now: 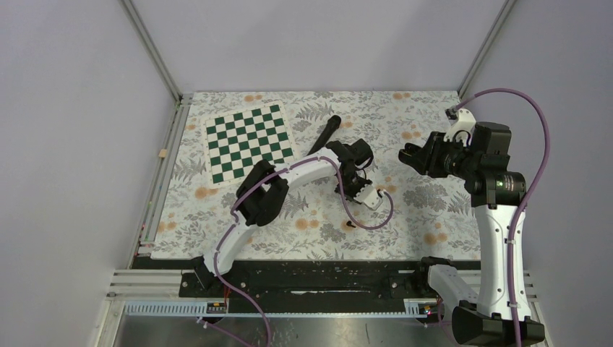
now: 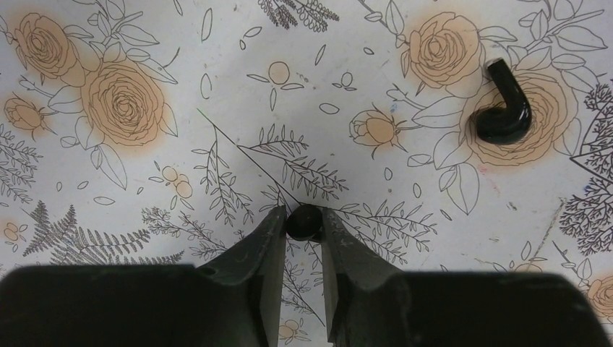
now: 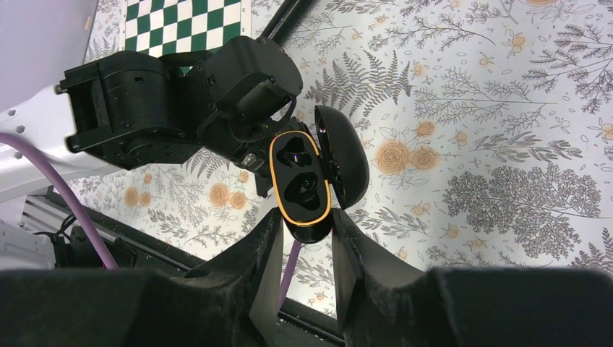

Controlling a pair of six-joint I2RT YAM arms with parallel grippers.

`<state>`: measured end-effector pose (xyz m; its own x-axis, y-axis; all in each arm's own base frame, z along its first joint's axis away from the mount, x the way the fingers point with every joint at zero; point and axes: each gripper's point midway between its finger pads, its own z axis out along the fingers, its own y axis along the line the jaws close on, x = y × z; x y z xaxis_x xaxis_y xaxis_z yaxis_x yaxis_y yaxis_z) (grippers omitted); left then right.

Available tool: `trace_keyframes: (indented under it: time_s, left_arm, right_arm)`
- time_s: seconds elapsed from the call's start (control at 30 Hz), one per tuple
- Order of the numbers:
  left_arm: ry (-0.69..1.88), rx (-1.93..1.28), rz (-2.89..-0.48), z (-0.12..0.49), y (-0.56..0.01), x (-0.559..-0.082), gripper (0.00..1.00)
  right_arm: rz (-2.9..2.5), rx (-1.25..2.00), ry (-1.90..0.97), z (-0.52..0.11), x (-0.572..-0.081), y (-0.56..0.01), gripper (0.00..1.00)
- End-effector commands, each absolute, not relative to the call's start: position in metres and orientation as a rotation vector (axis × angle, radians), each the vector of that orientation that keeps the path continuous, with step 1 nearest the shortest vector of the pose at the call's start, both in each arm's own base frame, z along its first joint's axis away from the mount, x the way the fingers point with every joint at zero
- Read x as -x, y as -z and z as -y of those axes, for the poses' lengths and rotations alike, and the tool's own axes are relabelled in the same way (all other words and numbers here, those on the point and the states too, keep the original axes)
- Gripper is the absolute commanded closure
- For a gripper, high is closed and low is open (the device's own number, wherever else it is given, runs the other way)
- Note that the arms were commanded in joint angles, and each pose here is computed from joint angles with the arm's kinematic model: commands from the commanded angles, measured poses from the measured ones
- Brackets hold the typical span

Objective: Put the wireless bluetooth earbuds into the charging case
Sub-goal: Pick up the earbud from the center of the board, then place the earbud in the charging case.

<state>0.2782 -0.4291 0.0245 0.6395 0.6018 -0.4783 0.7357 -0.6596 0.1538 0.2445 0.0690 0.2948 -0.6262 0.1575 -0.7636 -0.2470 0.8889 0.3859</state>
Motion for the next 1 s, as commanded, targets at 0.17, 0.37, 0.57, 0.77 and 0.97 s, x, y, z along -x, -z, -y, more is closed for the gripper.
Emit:
trace_keyframes:
  time_s: [0.17,0.37,0.57,0.77,0.97]
  left_arm:
    - [0.589,-2.371,-1.22,0.426,-0.067,-0.283,0.99]
    - [0.568,-2.056,-1.282,0.405,-0.146,-0.269,1.0]
    - [0.542,-1.661,-1.404,0.367,-0.227,-0.256,1.0]
    - [0.414,-1.15,-1.339,0.323,-0.331,-0.271,1.0]
    - [0.346,-0.949,-1.25,0.294,-0.393,-0.273,1.0]
  right_arm:
    - [-2.125,0.122,-0.603,-0.073,-0.24,-0.3,1.0]
    - [-2.047,0.274,-0.632,-0.083,-0.238,-0.294,1.0]
    - [-2.036,0.335,-0.723,-0.094,-0.245,-0.279,1.0]
    - [-1.962,0.609,-0.8,-0.138,-0.248,-0.284,1.0]
    - [-1.821,0.771,-0.844,-0.178,-0.264,-0.309,1.0]
